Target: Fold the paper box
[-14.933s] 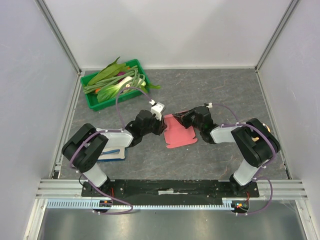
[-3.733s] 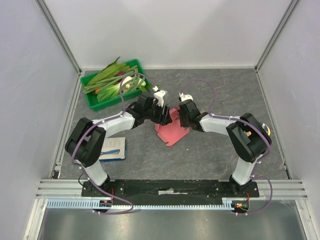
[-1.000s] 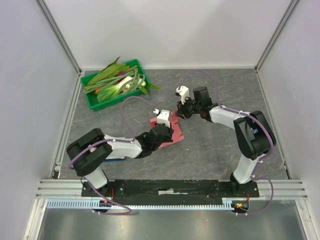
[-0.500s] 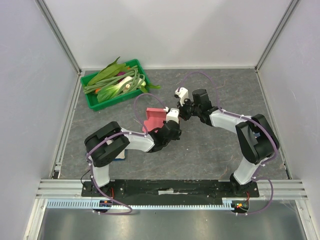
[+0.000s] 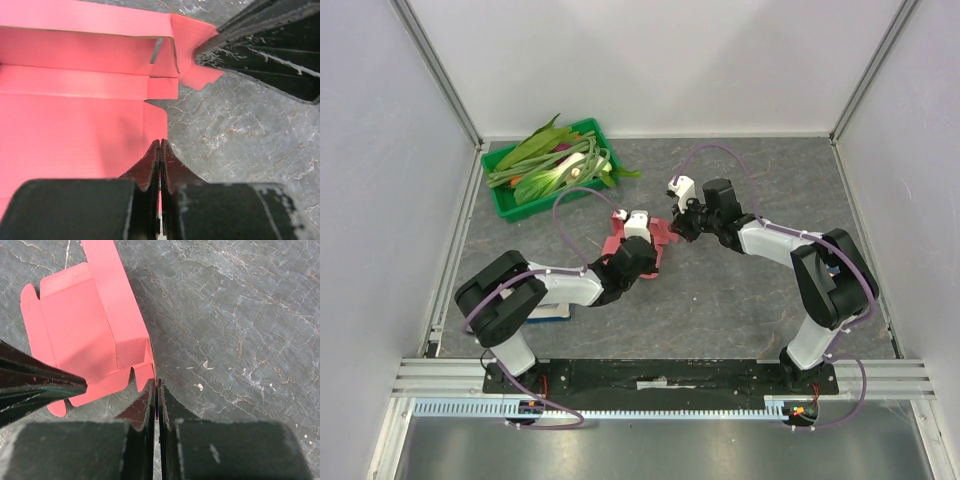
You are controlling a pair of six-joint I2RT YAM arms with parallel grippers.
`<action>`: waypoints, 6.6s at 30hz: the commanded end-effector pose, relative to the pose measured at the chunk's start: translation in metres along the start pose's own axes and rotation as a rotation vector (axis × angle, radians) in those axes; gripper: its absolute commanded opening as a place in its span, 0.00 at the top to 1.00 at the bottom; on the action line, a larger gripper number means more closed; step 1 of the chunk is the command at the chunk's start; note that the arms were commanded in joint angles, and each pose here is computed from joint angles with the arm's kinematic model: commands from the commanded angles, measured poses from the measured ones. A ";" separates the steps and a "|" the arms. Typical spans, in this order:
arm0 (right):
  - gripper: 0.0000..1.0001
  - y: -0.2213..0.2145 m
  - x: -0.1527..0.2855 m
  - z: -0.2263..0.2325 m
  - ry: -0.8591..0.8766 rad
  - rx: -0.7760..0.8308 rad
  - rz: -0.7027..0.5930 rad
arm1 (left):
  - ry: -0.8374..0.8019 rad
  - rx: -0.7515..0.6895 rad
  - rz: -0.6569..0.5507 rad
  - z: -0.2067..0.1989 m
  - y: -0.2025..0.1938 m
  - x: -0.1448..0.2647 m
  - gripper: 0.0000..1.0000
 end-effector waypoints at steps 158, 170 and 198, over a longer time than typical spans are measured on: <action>1.00 -0.011 -0.036 0.124 -0.431 -0.302 -0.006 | -0.305 0.074 0.180 0.055 0.083 0.039 0.35; 1.00 -0.011 -0.034 0.125 -0.409 -0.287 -0.005 | -0.237 0.109 0.210 0.073 0.055 0.028 0.49; 0.61 0.008 -0.018 0.100 0.074 -0.329 -0.212 | -0.263 0.146 0.214 0.076 0.040 0.037 0.62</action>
Point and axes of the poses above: each gripper's point midway between its finger pads, its own x axis back along the fingers, its own z axis along the line the jaws close on, y = z × x, the point moved 9 cm from there along x, back along the fingers, and after that the axes turned 4 degrees about x, right-handed, at the moved point
